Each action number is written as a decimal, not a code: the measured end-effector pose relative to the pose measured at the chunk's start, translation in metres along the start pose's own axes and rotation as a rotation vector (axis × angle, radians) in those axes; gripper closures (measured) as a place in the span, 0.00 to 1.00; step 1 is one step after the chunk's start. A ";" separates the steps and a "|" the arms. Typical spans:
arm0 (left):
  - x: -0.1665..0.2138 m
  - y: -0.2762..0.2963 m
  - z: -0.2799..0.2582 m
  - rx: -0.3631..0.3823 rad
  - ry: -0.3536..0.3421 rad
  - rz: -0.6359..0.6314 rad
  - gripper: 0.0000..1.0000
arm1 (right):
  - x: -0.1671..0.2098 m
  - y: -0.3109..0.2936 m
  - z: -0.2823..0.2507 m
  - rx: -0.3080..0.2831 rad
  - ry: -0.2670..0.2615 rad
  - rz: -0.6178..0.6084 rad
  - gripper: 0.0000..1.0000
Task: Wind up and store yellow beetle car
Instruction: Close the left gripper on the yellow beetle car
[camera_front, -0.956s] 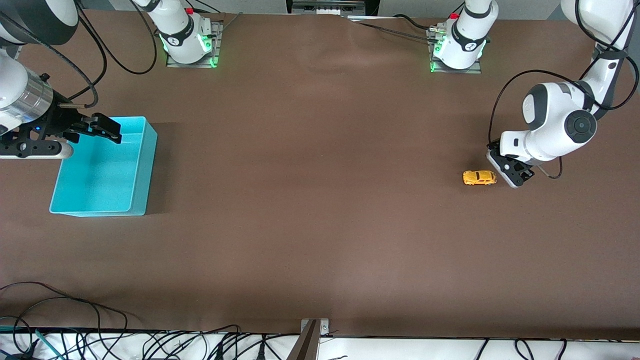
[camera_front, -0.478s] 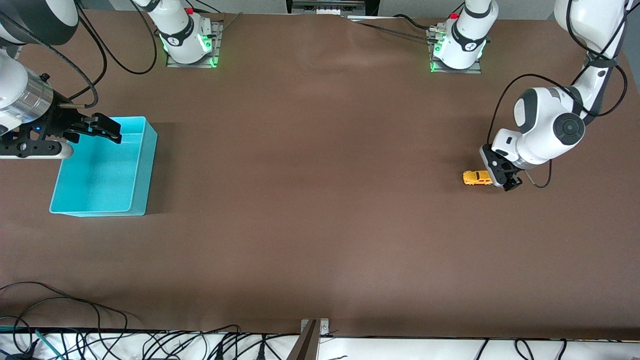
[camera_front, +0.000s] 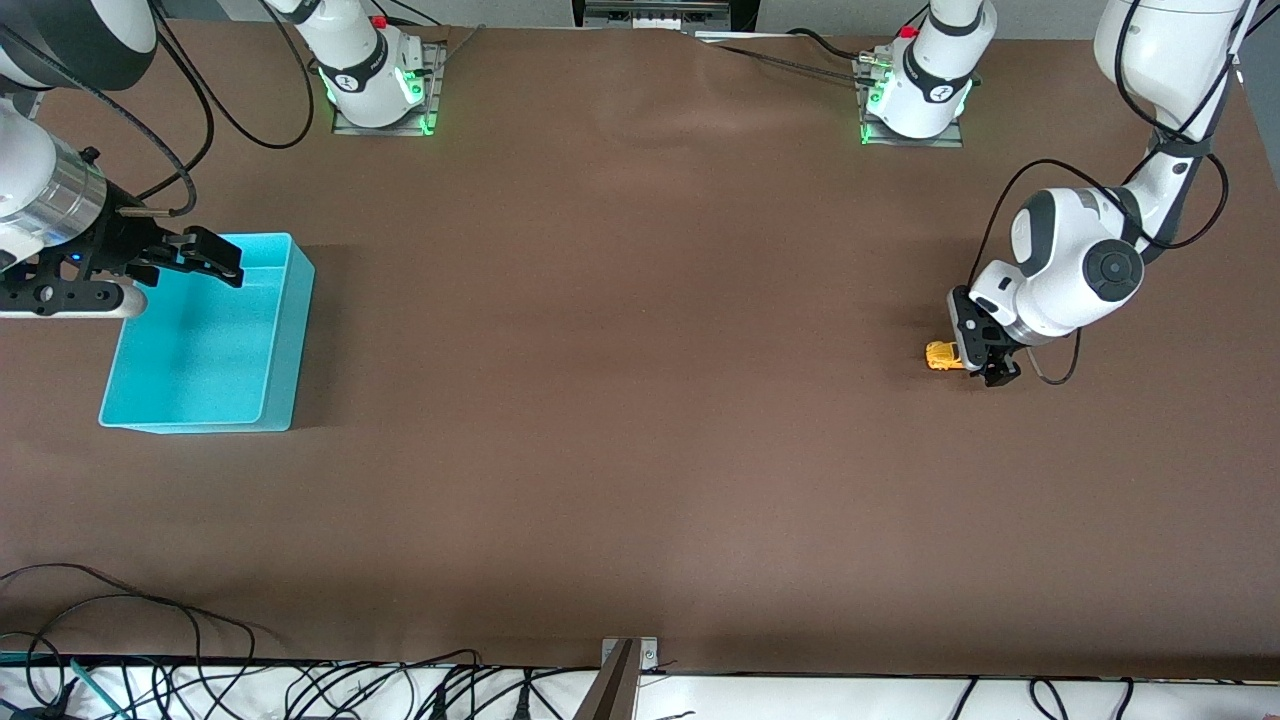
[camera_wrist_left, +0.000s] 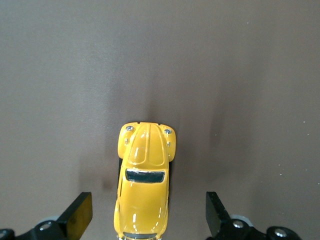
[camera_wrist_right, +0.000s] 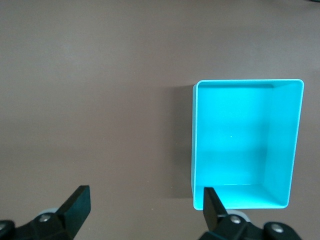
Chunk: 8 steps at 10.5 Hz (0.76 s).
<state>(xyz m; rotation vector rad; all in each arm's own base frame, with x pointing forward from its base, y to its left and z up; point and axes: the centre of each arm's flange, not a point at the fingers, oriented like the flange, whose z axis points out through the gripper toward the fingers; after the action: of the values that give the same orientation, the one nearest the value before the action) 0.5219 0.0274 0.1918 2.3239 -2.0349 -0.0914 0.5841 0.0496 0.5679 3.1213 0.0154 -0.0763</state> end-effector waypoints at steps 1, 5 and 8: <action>0.000 0.000 0.002 -0.002 0.000 0.008 0.11 | 0.000 0.000 0.000 0.000 0.000 0.000 0.00; 0.000 0.000 0.003 0.001 0.000 0.017 0.56 | 0.000 0.000 0.000 0.000 0.000 0.000 0.00; 0.007 -0.001 0.002 0.010 -0.023 0.126 0.56 | 0.000 0.000 0.000 0.000 0.000 0.000 0.00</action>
<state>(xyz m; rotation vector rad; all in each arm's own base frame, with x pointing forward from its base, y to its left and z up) 0.5237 0.0207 0.1898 2.2031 -2.1913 -0.1028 0.5841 0.0496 0.5679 3.1213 0.0153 -0.0764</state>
